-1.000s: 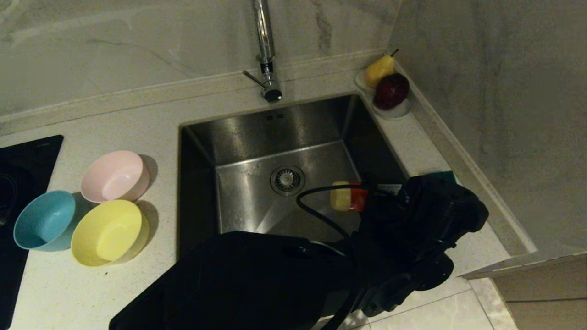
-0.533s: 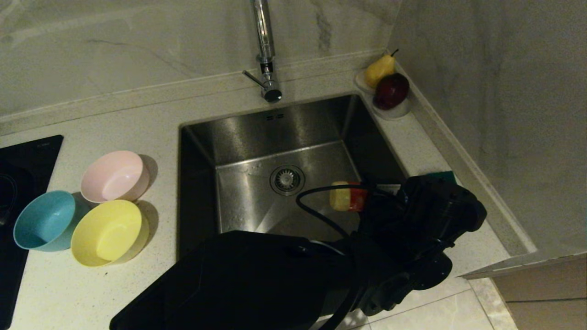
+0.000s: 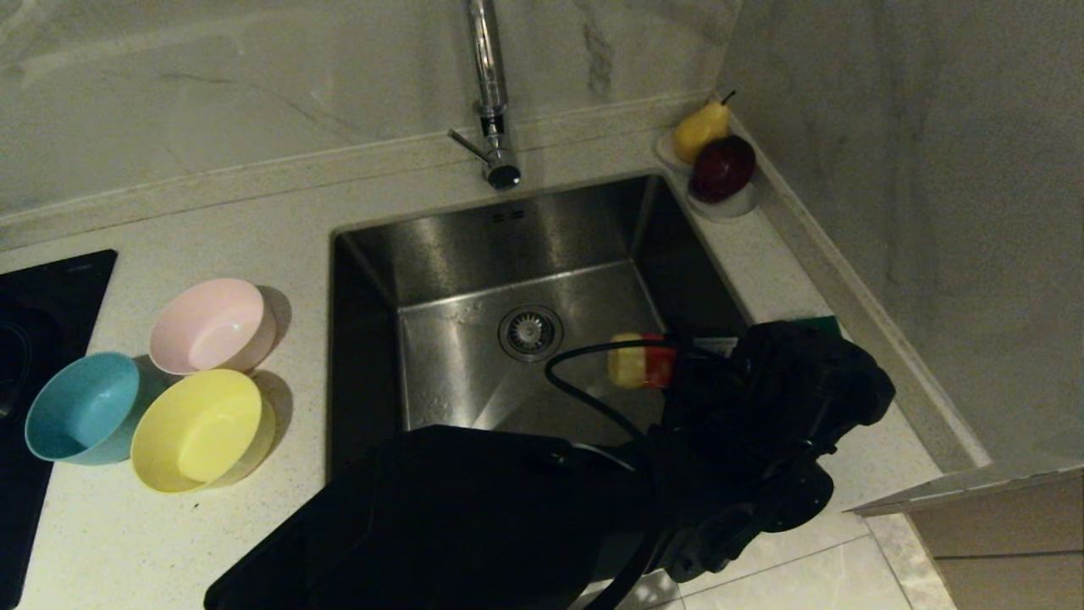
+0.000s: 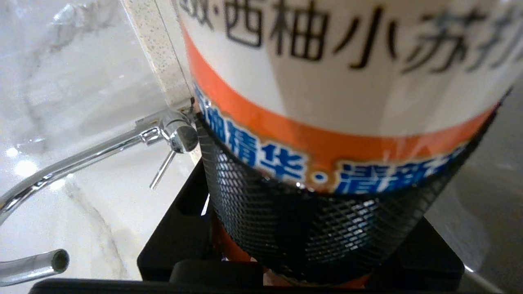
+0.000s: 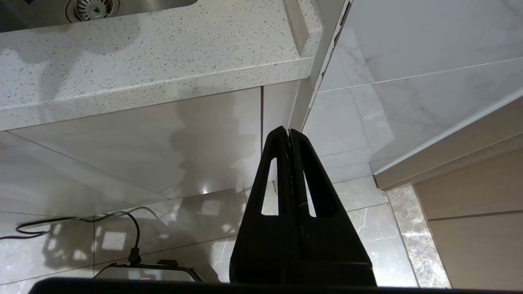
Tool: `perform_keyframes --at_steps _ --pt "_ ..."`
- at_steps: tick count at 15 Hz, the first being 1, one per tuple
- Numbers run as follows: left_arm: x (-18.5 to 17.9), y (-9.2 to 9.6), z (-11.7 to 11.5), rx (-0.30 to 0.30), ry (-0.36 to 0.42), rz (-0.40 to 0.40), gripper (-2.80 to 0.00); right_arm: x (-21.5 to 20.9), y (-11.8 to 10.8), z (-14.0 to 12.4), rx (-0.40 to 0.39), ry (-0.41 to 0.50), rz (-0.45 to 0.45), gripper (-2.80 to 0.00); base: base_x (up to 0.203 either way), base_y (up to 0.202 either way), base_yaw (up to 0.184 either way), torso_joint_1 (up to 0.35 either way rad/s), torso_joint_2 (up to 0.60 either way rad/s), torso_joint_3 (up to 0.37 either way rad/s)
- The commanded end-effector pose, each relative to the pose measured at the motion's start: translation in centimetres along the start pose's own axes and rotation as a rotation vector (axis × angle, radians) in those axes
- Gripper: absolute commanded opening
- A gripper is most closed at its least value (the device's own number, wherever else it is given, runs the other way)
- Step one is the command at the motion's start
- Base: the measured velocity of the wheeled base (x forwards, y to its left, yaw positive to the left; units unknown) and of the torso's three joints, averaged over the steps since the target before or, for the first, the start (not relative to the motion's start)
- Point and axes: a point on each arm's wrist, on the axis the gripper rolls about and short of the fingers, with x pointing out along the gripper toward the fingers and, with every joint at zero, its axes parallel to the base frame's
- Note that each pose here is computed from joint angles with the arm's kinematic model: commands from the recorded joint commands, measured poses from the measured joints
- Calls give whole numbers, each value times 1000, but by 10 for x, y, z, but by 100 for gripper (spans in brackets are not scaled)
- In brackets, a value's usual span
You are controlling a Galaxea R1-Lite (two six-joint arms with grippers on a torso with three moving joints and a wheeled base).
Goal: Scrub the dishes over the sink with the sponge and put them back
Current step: Squeeze it onto the sponge, then place the dish soap on the table
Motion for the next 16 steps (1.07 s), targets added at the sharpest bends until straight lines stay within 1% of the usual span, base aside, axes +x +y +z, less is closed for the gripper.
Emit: perform_keyframes --at_steps 1,2,5,7,8,10,12,13,15,16 --pt "1 -2 1 11 8 -1 -280 0 0 0 0 0 0 -280 0 0 0 0 0 0" --pt "1 -5 1 16 8 -3 -280 0 0 0 0 0 0 -280 0 0 0 0 0 0" --pt "1 -6 2 14 8 -2 -280 0 0 0 0 0 0 -280 0 0 0 0 0 0" --pt "2 -1 1 -17 6 10 -280 0 0 0 -1 0 0 -280 0 0 0 0 0 0" --pt "1 2 1 -48 3 18 -280 0 0 0 -1 0 0 -280 0 0 0 0 0 0" --pt "-1 18 -3 -126 -4 44 -280 0 0 0 0 0 0 -280 0 0 0 0 0 0" --pt "-5 37 -9 -243 -14 75 -280 0 0 0 0 0 0 -280 0 0 0 0 0 0" --pt "-7 51 -14 -320 -16 93 -280 0 0 0 0 0 0 -280 0 0 0 0 0 0" --pt "-12 78 -26 -438 -24 119 -280 0 0 0 0 0 0 -280 0 0 0 0 0 0" --pt "-16 92 -33 -509 -33 130 -280 0 0 0 0 1 0 -280 0 0 0 0 0 0"
